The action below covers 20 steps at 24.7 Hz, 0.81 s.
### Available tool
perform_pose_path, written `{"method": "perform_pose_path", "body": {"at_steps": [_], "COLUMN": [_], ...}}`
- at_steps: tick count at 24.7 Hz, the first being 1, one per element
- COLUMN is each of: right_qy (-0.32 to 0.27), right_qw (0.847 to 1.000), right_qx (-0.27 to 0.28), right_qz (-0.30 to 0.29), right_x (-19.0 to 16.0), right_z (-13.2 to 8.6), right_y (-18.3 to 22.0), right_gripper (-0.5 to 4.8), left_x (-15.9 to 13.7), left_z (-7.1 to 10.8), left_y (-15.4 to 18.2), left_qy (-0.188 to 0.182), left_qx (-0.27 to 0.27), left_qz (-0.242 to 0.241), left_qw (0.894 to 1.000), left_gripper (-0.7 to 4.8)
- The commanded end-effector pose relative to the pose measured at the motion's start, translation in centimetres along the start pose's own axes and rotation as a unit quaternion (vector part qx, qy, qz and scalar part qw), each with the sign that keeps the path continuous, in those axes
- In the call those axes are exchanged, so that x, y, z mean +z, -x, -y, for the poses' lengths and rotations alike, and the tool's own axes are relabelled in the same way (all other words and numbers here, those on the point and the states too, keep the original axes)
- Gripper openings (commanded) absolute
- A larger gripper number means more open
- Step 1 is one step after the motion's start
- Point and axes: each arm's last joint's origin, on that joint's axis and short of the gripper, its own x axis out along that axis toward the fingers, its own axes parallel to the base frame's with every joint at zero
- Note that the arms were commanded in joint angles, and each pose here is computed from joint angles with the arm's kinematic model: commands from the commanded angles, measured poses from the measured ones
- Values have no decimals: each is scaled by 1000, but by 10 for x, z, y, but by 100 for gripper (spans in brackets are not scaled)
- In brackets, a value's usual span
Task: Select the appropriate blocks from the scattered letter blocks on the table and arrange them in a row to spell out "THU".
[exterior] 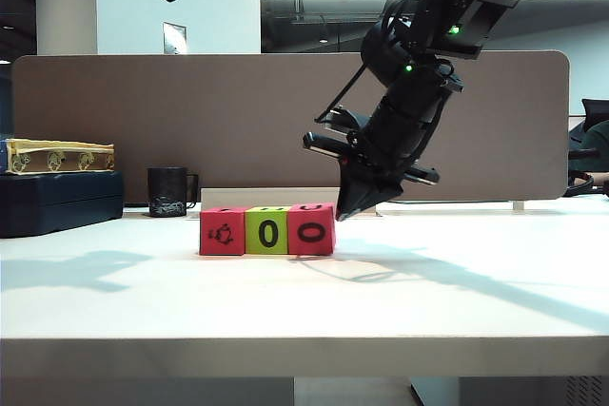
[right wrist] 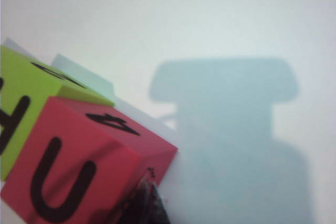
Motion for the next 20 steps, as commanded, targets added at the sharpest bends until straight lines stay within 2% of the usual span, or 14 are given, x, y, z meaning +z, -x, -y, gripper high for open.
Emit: {"method": "perform_pose_path", "body": {"at_steps": [1,6,11,18,20], "right_qy": [4,6,8,28,43], "right_qw": [1000,1000,997,996,995], "right_qx": [14,11,-65,-78,-78], "right_qz": [27,24,41,36,40], "right_x": [7,5,7,9,15], "right_z": [-7,-9,-5,-6,-12], "right_y": [2,-1,1,12,35], "right_gripper": [-5,-5,-5,-5,-5], "left_x": [0,0,0,2,4], "left_z": [0,0,0,0,-2], "left_y": [3,3,3,3,4], "left_qy": [-1,-1,-1,-6,-6], "left_qx": [-2,-2,-2,4,26], "left_qz": [4,3,1,14,22], "left_qw": [1000,1000,1000,1000,999], "left_gripper": [-6,-6,-6,-6,-6]}}
